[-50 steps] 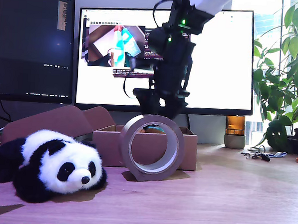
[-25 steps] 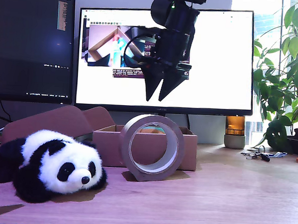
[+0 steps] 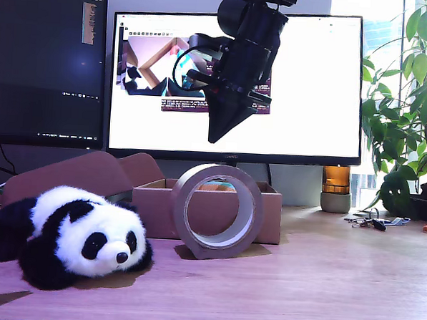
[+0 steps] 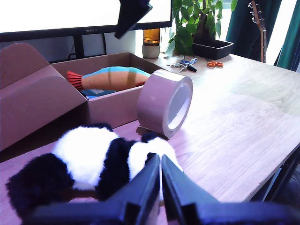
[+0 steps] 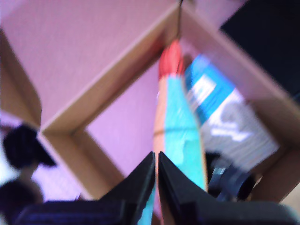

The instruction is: Pick up the fish toy and place it inside the cardboard box

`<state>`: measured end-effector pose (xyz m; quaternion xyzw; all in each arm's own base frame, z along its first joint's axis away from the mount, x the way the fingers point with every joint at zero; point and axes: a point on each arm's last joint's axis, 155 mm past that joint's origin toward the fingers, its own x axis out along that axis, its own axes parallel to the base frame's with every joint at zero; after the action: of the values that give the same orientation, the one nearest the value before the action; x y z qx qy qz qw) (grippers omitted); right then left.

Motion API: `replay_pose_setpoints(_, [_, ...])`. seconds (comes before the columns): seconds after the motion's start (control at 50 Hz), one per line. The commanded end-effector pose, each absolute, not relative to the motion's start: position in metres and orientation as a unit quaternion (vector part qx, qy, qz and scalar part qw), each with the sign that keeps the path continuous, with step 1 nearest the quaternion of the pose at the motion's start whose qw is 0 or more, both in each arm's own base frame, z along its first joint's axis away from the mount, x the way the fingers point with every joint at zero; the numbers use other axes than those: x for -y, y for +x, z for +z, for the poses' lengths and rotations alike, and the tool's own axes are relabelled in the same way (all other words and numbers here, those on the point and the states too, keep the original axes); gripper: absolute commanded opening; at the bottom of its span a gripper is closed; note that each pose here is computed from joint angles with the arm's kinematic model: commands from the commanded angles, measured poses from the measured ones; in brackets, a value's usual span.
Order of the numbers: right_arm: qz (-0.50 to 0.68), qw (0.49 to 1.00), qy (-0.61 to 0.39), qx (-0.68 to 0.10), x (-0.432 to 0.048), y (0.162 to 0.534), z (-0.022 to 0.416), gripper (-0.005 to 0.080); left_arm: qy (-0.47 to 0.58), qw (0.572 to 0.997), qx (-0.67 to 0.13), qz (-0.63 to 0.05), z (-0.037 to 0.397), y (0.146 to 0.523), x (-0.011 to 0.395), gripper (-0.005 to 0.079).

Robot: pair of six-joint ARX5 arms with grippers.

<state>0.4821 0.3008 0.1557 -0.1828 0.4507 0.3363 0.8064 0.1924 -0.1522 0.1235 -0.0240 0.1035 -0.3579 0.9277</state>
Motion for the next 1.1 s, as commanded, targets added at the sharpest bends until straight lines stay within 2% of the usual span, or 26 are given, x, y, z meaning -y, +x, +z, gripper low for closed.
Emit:
replay_pose_setpoints(0.0, [0.338,0.817,-0.178,-0.431,-0.3,0.485,0.172,-0.0007,-0.02,0.928,-0.116,-0.354,0.112,0.193,0.151,-0.0012])
replay_pose_setpoints(0.32, [0.343,0.85,-0.174,-0.36,-0.307,0.498,0.219,-0.0007,-0.022,0.938,-0.117,-0.326,0.111,0.2,0.143,-0.0012])
replay_pose_setpoints(0.58, [0.358,0.864,-0.171,-0.311,-0.311,0.494,0.259,-0.0007,-0.021,0.942,-0.116,-0.314,0.111,0.203,0.139,-0.0012])
replay_pose_setpoints(1.08, [0.38,0.855,-0.162,-0.313,-0.313,0.481,0.267,-0.0007,-0.02,0.944,-0.116,-0.309,0.111,0.204,0.137,-0.0012])
